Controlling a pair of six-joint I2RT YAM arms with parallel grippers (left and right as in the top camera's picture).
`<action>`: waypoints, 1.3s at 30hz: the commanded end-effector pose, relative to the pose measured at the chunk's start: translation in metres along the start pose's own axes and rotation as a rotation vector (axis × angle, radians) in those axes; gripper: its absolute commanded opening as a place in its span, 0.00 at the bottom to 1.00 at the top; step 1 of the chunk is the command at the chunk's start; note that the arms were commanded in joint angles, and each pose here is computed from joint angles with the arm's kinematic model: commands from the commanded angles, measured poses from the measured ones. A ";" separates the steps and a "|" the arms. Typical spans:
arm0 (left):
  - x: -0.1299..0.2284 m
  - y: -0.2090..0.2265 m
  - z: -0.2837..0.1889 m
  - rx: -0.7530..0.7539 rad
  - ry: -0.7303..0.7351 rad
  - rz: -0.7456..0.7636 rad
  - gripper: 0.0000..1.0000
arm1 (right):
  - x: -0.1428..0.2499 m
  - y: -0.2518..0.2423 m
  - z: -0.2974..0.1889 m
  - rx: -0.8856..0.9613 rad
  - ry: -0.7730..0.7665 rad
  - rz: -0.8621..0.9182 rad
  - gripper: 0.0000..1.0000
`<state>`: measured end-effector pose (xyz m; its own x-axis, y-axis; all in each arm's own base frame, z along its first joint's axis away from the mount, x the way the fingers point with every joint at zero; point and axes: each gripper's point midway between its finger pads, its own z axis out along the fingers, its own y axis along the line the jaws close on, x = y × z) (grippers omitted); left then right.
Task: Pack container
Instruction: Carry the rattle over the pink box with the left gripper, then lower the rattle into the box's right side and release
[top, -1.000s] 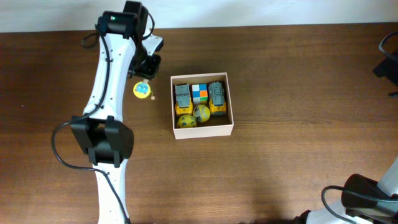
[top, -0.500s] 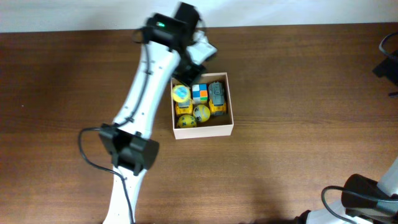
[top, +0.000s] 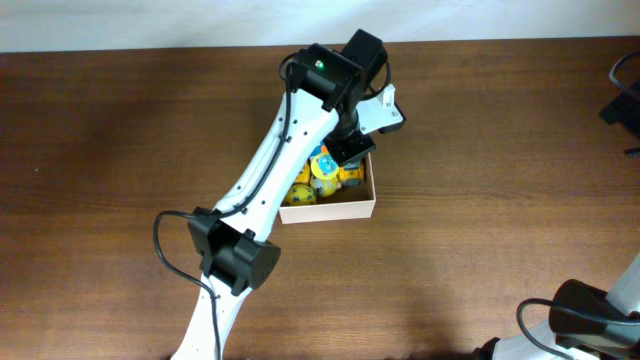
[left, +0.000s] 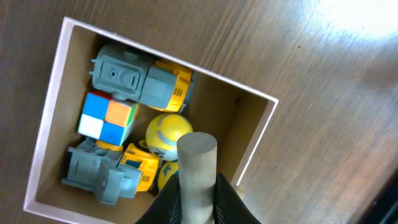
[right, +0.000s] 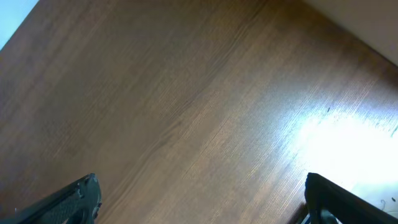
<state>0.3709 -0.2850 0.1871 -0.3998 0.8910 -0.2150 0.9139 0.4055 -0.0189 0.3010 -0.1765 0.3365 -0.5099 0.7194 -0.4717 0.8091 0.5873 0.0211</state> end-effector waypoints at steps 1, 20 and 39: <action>0.014 0.008 0.006 0.009 0.042 0.045 0.15 | 0.000 -0.004 0.002 0.021 0.003 0.012 0.99; 0.035 -0.005 0.063 0.135 0.138 0.060 0.23 | 0.000 -0.004 0.002 0.021 0.003 0.013 0.99; 0.017 0.010 0.040 0.042 0.065 -0.077 0.86 | 0.000 -0.004 0.002 0.021 0.003 0.012 0.99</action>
<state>0.3639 -0.2738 0.1176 -0.3887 0.9166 -0.0934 0.9186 0.3777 -0.1166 0.3010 -0.1765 0.3365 -0.5099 0.7194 -0.4717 0.8091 0.5873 0.0211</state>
